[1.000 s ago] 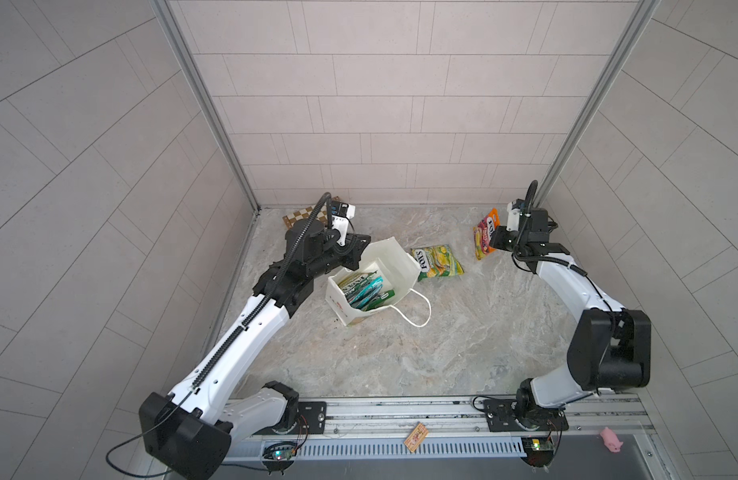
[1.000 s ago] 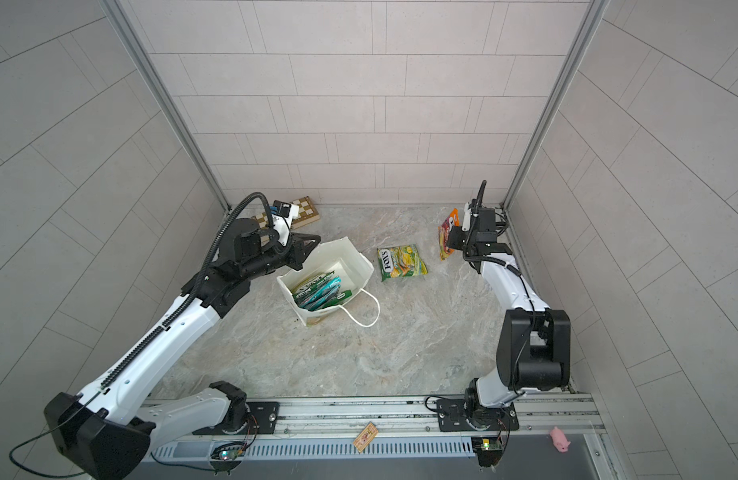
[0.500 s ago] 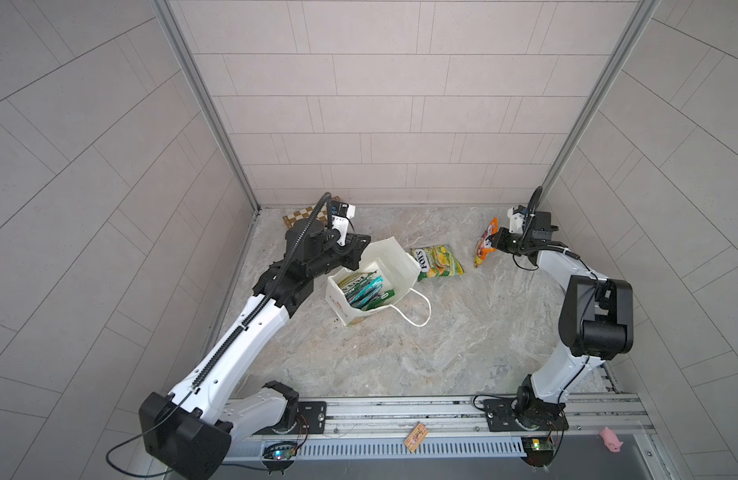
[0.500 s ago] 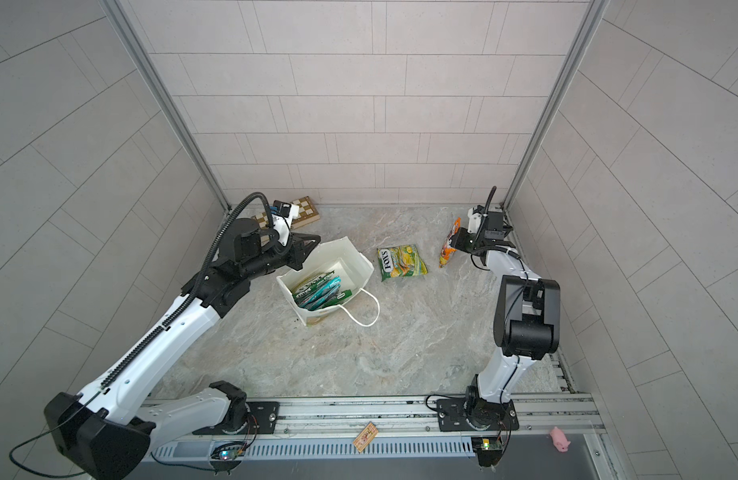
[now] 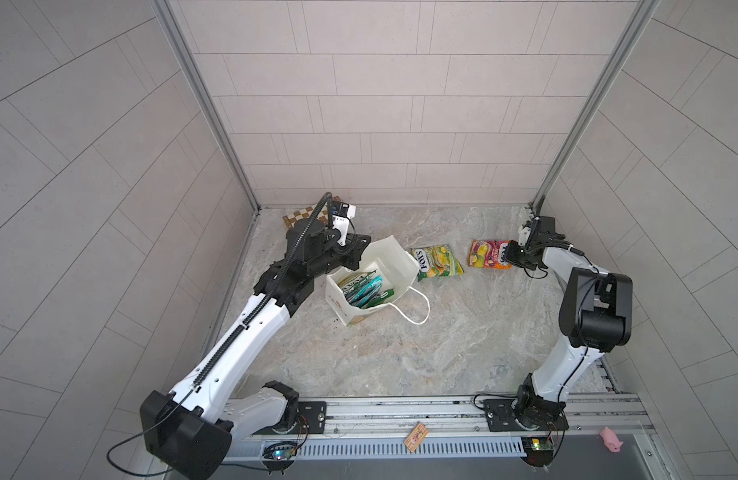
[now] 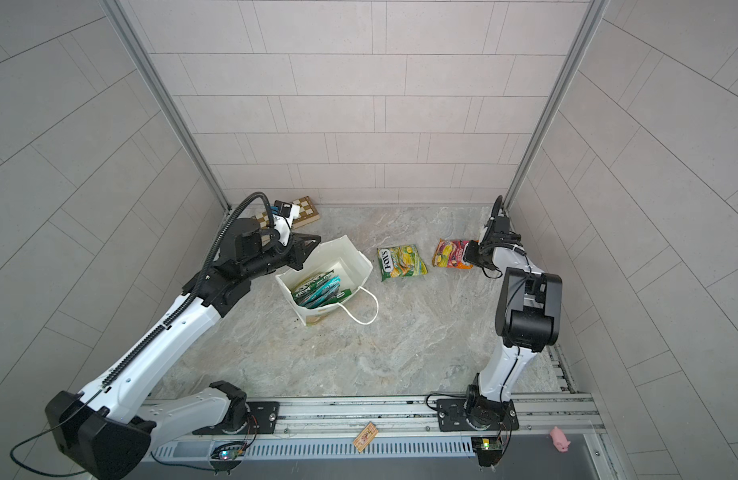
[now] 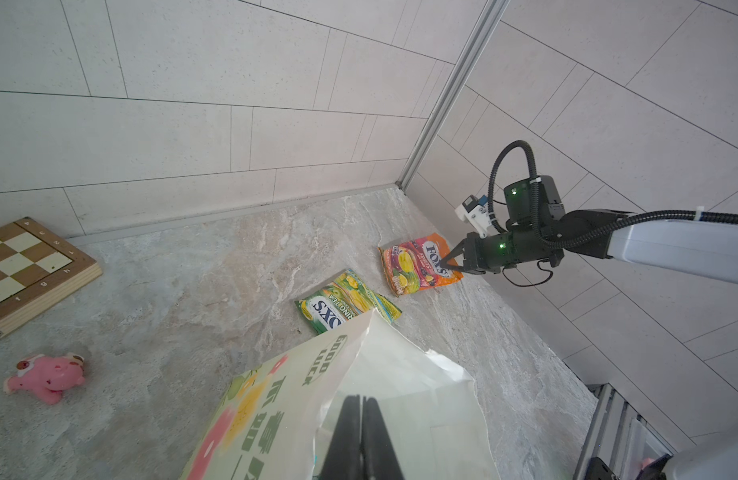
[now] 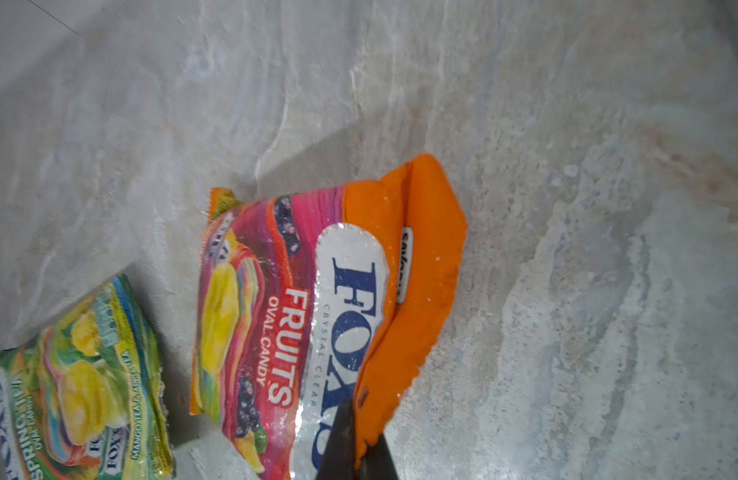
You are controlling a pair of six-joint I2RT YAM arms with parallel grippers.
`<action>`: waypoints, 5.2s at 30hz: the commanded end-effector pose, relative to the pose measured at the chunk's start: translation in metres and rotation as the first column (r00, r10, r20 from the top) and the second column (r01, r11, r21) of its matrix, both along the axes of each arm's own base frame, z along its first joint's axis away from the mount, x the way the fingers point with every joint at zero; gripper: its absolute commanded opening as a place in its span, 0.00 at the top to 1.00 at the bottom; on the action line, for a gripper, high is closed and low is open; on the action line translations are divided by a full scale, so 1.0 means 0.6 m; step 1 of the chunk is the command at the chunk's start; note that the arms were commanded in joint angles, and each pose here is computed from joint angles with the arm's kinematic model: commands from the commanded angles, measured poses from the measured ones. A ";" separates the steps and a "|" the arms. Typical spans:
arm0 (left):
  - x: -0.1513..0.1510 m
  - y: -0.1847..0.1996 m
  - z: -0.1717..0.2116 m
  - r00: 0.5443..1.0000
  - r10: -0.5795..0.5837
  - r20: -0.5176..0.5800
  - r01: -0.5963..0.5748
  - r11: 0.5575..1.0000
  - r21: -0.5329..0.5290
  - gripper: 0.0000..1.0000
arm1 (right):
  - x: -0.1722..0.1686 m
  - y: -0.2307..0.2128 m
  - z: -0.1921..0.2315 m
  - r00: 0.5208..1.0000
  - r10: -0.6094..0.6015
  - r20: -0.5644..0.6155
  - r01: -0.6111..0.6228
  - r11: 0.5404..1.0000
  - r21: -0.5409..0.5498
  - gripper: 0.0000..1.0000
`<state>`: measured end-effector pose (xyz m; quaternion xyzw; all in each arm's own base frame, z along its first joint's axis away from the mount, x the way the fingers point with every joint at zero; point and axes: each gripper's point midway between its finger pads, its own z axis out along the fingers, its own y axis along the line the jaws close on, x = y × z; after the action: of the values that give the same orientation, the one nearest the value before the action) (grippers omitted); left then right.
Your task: Take the snacks out of the paper bag
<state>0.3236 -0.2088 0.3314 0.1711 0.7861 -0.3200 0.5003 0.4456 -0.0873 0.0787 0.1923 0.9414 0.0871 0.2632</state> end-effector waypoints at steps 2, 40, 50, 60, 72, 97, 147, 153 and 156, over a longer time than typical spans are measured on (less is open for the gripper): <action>-0.004 -0.007 0.036 0.998 -0.026 0.055 0.027 0.999 -0.023 1.00 | -0.011 0.000 -0.019 0.996 0.030 -0.089 -0.031 0.999 -0.011 0.90; 0.055 0.017 0.024 0.997 -0.069 0.017 0.064 0.974 0.217 1.00 | -0.208 0.589 0.035 0.861 0.407 0.304 -0.488 0.829 0.274 0.49; 0.113 0.009 0.059 0.990 -0.120 0.077 0.090 0.943 0.321 1.00 | -0.190 0.742 0.001 0.851 0.358 0.384 -0.499 0.779 0.380 0.53; 0.138 -0.011 0.076 0.980 -0.185 0.070 0.155 0.937 0.314 1.00 | -0.132 0.841 0.014 0.824 0.328 0.461 -0.514 0.775 0.367 0.54; 0.082 0.012 0.031 0.994 -0.105 -0.015 0.106 0.958 0.266 1.00 | -0.167 0.750 -0.009 0.829 0.373 0.417 -0.484 0.852 0.200 0.51; 0.022 -0.059 0.003 0.989 0.133 -0.065 -0.118 0.972 0.202 1.00 | -0.245 0.618 0.057 0.781 0.497 0.377 -0.557 0.828 0.062 0.47; -0.019 -0.028 -0.030 0.982 0.143 -0.124 -0.104 0.956 0.275 1.00 | -0.111 0.561 0.071 0.871 0.304 0.387 -0.318 0.948 -0.028 0.51; -0.039 -0.058 -0.039 0.986 0.021 -0.164 0.020 0.970 0.244 1.00 | -0.191 0.541 0.170 0.804 0.398 0.441 -0.444 0.896 -0.001 0.51; -0.036 -0.063 -0.044 0.985 0.018 -0.173 0.026 0.969 0.245 1.00 | -0.231 0.554 0.219 0.735 0.453 0.504 -0.541 0.840 0.034 0.50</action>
<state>0.3080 -0.2384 0.3017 0.1854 0.8693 -0.2153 0.4045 0.3338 0.2401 0.2185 -0.0149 0.8401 0.2728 0.4685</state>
